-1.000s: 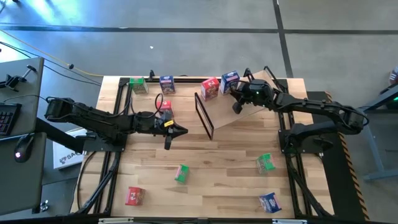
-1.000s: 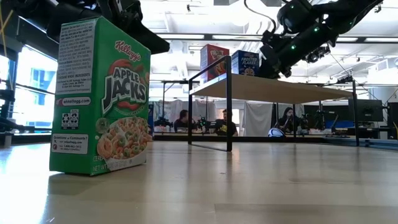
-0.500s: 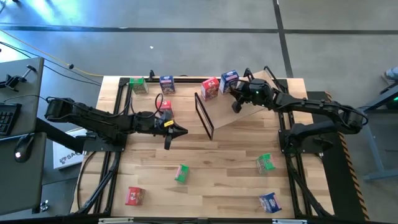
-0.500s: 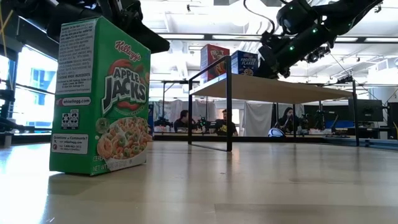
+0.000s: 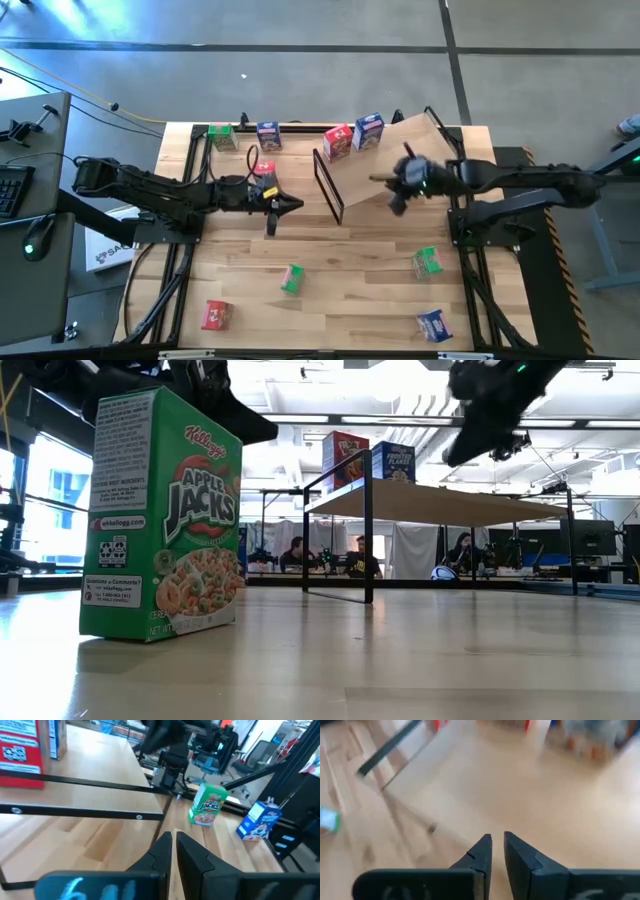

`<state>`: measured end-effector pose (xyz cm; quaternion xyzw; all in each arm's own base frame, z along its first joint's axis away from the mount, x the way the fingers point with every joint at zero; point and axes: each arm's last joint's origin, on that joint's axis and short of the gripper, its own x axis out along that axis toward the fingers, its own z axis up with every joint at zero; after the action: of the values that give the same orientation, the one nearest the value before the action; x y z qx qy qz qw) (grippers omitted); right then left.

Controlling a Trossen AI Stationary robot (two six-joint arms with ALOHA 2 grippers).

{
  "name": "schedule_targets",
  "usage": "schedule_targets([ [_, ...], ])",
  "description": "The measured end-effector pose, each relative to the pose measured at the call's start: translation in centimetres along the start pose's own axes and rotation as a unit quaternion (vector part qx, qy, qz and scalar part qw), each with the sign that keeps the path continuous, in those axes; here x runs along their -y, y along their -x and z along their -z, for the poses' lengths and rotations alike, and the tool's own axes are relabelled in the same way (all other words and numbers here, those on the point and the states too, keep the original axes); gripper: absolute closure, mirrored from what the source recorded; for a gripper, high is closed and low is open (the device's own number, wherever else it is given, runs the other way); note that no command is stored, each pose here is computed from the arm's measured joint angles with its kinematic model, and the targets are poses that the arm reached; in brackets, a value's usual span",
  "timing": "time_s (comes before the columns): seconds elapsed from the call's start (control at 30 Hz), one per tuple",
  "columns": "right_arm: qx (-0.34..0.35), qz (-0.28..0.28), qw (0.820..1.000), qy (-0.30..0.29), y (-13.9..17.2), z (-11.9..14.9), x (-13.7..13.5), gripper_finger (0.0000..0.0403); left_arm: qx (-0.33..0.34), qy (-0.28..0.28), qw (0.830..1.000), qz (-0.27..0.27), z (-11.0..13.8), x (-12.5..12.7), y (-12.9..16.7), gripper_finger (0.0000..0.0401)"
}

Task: Stack cereal on shelf
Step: Put the right green cereal box on the shelf

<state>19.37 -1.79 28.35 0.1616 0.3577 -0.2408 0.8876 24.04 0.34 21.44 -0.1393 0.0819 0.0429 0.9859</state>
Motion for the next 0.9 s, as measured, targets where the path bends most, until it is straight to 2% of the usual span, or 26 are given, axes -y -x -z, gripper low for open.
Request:
schedule_targets([
  [0.1, -0.049, 0.01, 0.998, -0.041, 2.1, 1.4, -1.6, 0.0357, 0.002, -0.003, 1.0, -0.006, -0.1, -0.3, 0.0, 0.0382],
  [0.2, -0.091, 0.014, 0.992, -0.085, 3.9, 2.7, -2.9, 0.0326, 0.002, -0.007, 1.0, -0.01, -0.1, -0.5, 0.0, 0.0382],
  [0.3, -0.14, 0.022, 0.981, -0.131, 5.1, 4.1, -3.9, 0.0276, 0.001, -0.018, 1.0, -0.011, -0.1, -0.5, 0.0, 0.0382],
  [0.4, -0.204, 0.04, 0.963, -0.172, 5.8, 5.6, -4.7, 0.0217, 0.001, -0.02, 1.0, -0.01, -0.1, -0.5, 0.0, 0.0382],
  [0.6, -0.281, 0.089, 0.928, -0.227, 5.7, 7.8, -6.4, 0.0115, -0.002, -0.024, 1.0, -0.011, 0.0, -0.5, 0.0, 0.0382],
  [0.77, -0.328, 0.122, 0.899, -0.264, 5.1, 9.1, -7.9, 0.0088, -0.003, -0.025, 1.0, -0.011, 0.0, -0.5, 0.0, 0.0382],
  [0.9, -0.34, 0.136, 0.891, -0.27, 4.9, 10.1, -9.0, 0.0087, -0.006, -0.025, 1.0, -0.004, 0.0, -0.4, 0.0, 0.0382],
])
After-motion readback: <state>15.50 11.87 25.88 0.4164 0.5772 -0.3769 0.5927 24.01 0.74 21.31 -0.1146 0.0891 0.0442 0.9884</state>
